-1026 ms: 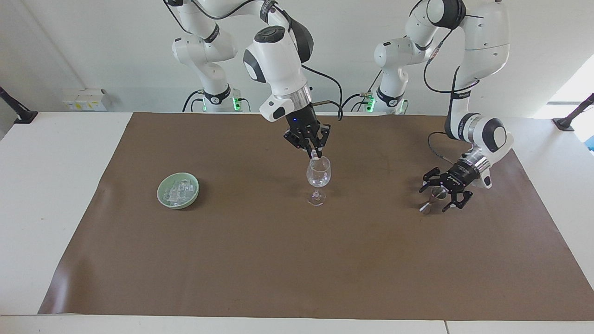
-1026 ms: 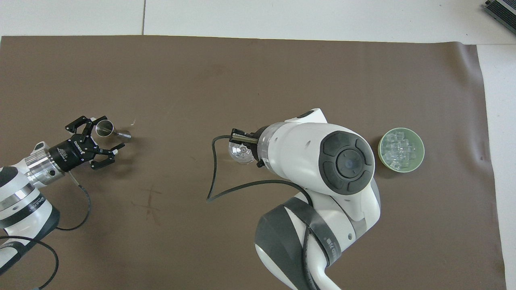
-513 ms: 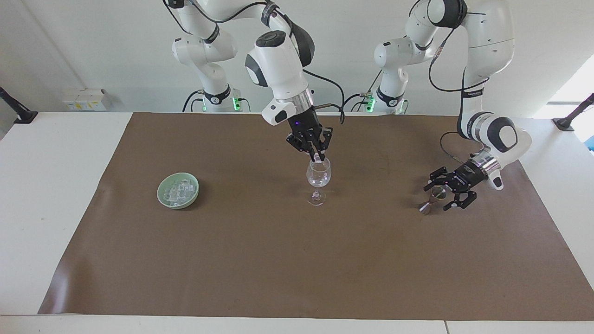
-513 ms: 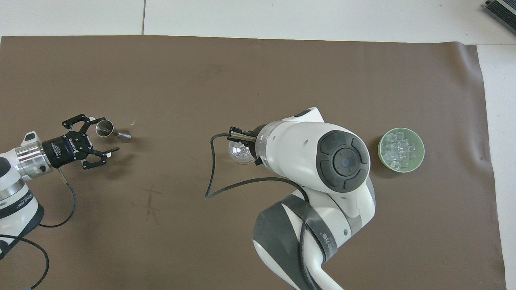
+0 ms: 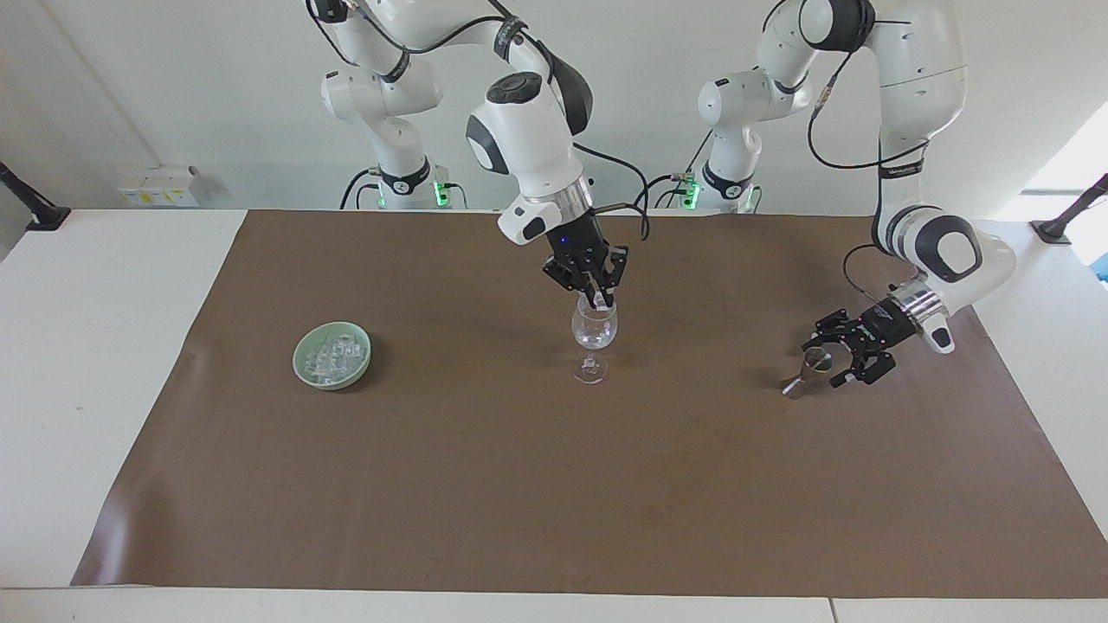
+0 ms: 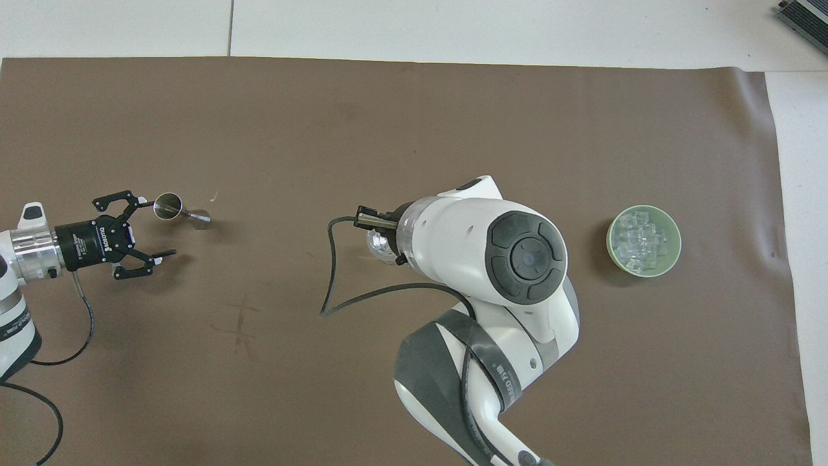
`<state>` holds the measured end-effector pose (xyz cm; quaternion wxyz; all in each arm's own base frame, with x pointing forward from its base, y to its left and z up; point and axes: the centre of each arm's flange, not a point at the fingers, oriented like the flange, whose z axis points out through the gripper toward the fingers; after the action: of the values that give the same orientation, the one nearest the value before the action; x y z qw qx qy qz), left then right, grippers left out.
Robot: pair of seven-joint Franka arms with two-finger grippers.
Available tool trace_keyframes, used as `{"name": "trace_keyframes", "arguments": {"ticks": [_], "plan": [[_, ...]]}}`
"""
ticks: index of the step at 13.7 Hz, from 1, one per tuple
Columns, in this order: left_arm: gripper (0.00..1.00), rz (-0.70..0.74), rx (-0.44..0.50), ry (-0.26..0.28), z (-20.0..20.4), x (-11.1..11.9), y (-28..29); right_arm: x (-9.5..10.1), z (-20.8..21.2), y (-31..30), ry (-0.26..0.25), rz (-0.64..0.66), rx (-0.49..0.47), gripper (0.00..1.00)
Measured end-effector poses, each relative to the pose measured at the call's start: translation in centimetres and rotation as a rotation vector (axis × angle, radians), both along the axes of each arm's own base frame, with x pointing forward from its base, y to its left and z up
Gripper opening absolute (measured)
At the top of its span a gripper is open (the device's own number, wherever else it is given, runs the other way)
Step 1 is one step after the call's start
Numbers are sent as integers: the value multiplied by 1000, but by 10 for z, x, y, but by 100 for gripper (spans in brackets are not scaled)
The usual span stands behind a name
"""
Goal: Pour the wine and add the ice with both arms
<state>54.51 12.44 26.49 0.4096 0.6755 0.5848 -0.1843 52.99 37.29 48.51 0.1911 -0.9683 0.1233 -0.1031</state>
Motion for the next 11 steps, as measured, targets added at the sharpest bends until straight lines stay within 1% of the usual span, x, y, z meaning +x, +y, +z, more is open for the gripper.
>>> {"name": "trace_keyframes", "arguments": {"ticks": [7,8,9,11], "plan": [[100,-182,196,-60,31,20,16,1,1,-1,-8,3,-7,22],[100,-205,225,-68,37,24,18,1,1,-1,-8,3,-7,27],[100,-228,254,-74,42,27,21,1,2,0,-9,3,-6,27],[100,-275,310,-84,51,33,25,1,4,0,-12,3,-3,43]]}}
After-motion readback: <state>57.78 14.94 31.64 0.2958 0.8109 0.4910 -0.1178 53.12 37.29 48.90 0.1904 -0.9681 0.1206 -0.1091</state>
